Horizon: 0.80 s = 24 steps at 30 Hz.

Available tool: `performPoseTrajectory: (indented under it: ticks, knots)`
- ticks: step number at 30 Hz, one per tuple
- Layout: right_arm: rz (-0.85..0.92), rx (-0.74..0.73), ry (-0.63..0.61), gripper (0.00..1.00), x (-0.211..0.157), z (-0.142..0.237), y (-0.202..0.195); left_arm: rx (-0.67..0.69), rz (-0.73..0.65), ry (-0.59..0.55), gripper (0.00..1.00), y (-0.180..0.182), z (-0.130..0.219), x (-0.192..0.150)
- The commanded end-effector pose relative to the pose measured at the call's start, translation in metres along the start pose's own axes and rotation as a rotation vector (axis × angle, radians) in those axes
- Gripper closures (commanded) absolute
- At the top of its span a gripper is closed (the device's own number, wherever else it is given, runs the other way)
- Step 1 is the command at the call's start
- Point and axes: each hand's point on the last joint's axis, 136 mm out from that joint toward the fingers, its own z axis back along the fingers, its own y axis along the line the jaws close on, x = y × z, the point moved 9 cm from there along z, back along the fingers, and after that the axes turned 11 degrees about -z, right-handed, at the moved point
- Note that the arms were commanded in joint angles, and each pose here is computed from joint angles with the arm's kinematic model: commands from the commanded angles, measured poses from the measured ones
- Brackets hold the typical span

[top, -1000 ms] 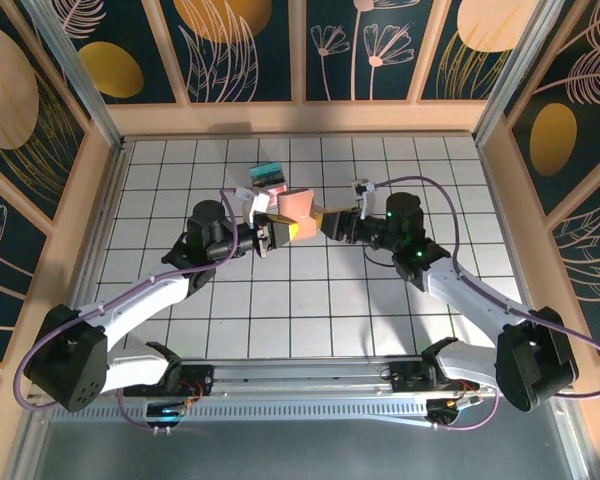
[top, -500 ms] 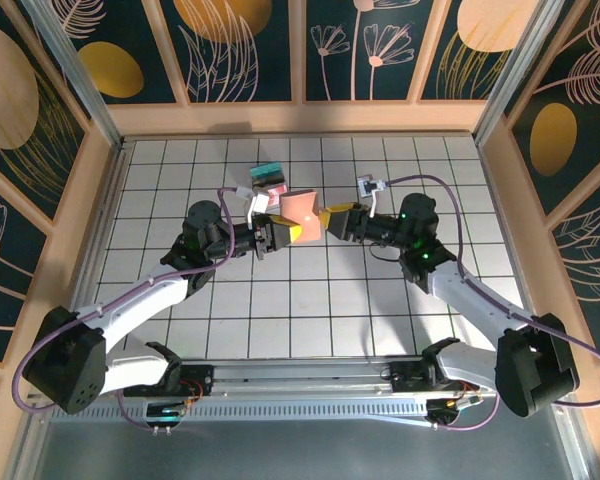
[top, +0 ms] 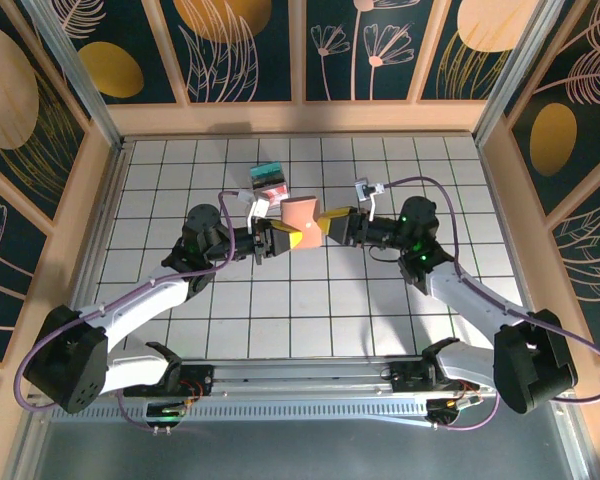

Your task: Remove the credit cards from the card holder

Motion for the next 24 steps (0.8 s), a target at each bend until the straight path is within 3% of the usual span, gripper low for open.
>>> performPoseTrajectory:
  ticks: [1, 24]
  knots:
    - [0.060, 0.045, -0.022, 0.60, 0.003, 0.007, 0.014, -0.063, -0.083, -0.063, 1.00, -0.015, 0.006, 0.015]
    - [0.034, 0.092, 0.004, 0.63, 0.002, -0.003, 0.011, -0.118, -0.087, -0.076, 1.00, -0.022, 0.008, 0.016]
